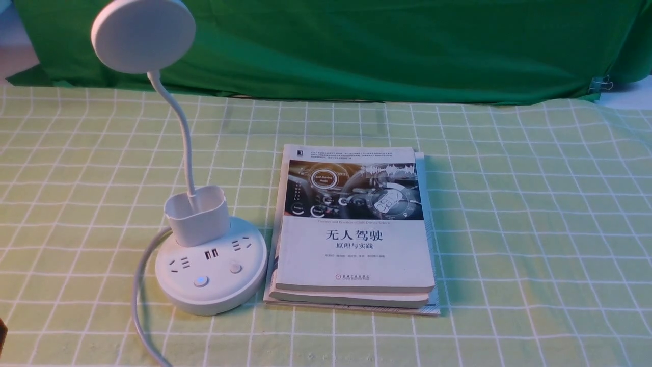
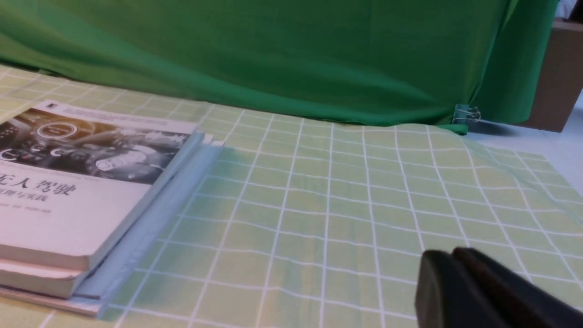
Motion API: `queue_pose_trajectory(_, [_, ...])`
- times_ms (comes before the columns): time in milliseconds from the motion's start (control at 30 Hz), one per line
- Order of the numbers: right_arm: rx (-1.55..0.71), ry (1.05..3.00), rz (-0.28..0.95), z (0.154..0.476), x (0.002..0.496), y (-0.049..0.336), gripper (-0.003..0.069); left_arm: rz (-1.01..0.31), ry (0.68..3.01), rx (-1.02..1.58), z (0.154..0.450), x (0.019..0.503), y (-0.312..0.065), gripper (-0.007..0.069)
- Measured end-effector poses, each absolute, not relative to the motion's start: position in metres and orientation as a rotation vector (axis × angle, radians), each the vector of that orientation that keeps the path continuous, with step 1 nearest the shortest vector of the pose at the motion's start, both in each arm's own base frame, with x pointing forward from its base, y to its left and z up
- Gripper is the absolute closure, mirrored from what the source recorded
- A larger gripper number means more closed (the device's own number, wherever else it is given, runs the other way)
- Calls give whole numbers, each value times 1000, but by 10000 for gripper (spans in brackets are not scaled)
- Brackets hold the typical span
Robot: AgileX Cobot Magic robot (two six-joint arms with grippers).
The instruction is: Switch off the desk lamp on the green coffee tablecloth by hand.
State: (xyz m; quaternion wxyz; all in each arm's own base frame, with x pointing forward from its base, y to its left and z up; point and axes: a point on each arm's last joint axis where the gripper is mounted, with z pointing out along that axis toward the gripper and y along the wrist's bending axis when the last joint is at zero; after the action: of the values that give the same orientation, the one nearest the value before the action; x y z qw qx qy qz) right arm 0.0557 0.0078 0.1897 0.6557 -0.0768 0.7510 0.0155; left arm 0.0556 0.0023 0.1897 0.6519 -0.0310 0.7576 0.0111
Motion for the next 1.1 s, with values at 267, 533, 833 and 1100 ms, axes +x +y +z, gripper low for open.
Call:
queue_pose_trajectory(267, [-174,1702,35,190,56,8,629,24,1720,-71,190,56,2,621])
queue_pose_trajectory(533, [-174,1702,35,190,56,8,629,42,1721,-59,190,56,3,621])
queue_pose_trajectory(833, [-174,1702,35,190,56,8,629,42,1721,-59,190,56,3,620])
queue_pose_trajectory(1100, [-174,1702,35,190,56,8,629,41,1721,-60,190,56,3,607])
